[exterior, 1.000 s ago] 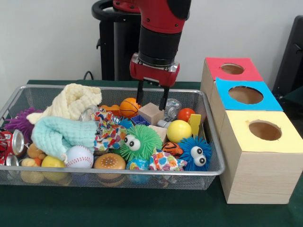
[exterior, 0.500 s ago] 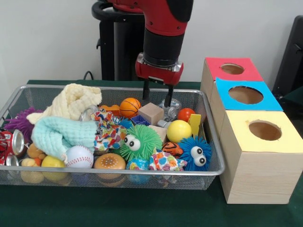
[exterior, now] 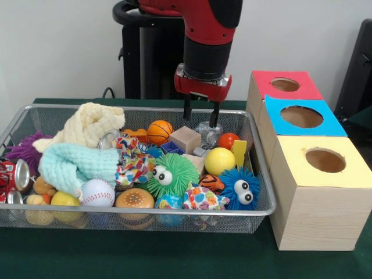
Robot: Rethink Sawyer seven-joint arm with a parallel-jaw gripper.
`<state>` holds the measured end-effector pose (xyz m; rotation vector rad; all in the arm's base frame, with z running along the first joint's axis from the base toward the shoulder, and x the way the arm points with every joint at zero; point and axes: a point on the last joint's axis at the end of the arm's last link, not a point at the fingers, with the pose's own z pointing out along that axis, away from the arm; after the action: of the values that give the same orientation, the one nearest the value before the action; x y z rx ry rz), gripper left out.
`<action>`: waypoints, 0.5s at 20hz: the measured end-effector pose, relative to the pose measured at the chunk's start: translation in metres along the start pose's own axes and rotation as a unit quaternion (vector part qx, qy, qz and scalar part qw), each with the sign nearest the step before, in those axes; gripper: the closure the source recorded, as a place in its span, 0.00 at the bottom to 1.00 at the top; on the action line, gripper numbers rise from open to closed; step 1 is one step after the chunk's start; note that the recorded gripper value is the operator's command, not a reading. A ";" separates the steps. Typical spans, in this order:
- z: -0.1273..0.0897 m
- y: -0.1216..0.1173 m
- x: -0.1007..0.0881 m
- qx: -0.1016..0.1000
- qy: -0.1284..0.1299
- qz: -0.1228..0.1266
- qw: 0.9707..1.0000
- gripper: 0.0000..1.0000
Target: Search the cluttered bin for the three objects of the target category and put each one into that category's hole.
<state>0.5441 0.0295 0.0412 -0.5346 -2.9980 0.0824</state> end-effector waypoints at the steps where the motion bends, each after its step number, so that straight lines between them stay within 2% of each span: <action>1: 0.002 0.000 0.003 0.000 0.004 0.002 1.000 0.00; 10: 0.028 0.000 0.022 0.003 0.035 0.002 0.999 0.00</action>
<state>0.5205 0.0362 0.0155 -0.5311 -2.9278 0.0725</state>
